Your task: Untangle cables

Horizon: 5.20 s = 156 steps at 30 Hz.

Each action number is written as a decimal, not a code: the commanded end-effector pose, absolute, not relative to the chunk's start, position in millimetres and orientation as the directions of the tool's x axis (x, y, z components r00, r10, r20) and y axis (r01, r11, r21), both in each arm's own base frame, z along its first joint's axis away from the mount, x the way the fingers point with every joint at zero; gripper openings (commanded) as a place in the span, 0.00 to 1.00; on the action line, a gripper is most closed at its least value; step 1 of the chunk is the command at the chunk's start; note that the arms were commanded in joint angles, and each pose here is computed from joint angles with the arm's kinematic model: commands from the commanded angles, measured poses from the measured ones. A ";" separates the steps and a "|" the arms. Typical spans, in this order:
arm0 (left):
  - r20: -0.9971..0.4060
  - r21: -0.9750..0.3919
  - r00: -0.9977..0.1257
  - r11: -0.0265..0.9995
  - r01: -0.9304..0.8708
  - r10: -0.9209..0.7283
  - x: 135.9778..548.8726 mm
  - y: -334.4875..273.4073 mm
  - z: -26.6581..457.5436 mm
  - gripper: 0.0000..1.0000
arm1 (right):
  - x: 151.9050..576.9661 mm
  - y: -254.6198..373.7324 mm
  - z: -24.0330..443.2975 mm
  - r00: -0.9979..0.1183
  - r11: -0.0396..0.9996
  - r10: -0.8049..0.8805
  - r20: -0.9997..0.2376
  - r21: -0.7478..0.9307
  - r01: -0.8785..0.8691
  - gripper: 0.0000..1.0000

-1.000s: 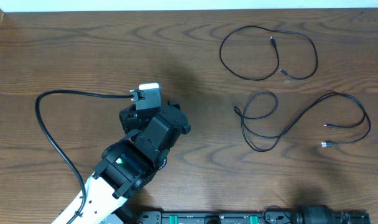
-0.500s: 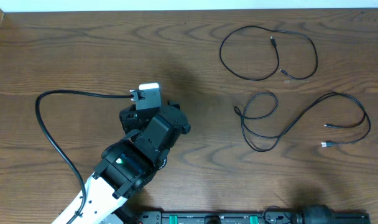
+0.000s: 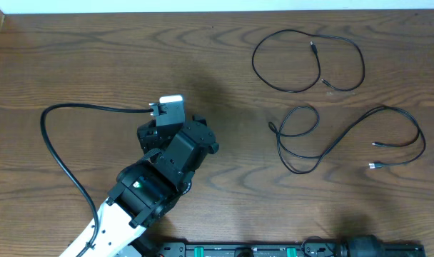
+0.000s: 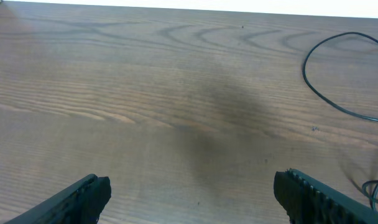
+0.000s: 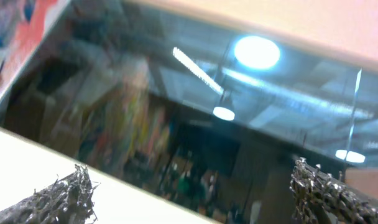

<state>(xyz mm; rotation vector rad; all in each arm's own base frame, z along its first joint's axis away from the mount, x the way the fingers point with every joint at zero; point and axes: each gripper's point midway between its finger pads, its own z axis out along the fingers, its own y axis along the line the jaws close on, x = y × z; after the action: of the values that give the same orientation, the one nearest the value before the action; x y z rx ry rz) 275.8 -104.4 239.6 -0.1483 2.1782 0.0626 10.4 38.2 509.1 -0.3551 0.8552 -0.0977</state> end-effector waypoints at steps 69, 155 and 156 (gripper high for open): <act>-0.827 -0.012 -0.555 0.988 -0.152 -0.095 277.8 -101.2 243.5 0.90 | 245.9 9.9 156.8 -0.068 0.993 -0.102 -0.993 -0.098 -0.062 0.99; -0.835 -0.404 -0.206 0.822 -0.401 -0.510 192.0 39.5 168.8 0.90 | 246.2 -2.7 156.7 -0.073 0.999 0.051 -0.996 0.050 0.022 0.99; -0.837 -0.409 -0.196 0.822 -0.396 -0.511 192.0 39.5 167.7 0.91 | 246.2 -2.7 156.8 -0.073 0.999 0.051 -0.996 0.050 0.022 0.99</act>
<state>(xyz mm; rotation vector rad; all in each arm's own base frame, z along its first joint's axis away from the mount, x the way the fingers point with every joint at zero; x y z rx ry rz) 192.5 39.4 167.2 -0.6933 1.8523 -0.1029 246.5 0.2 156.9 0.0369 1.6458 0.0277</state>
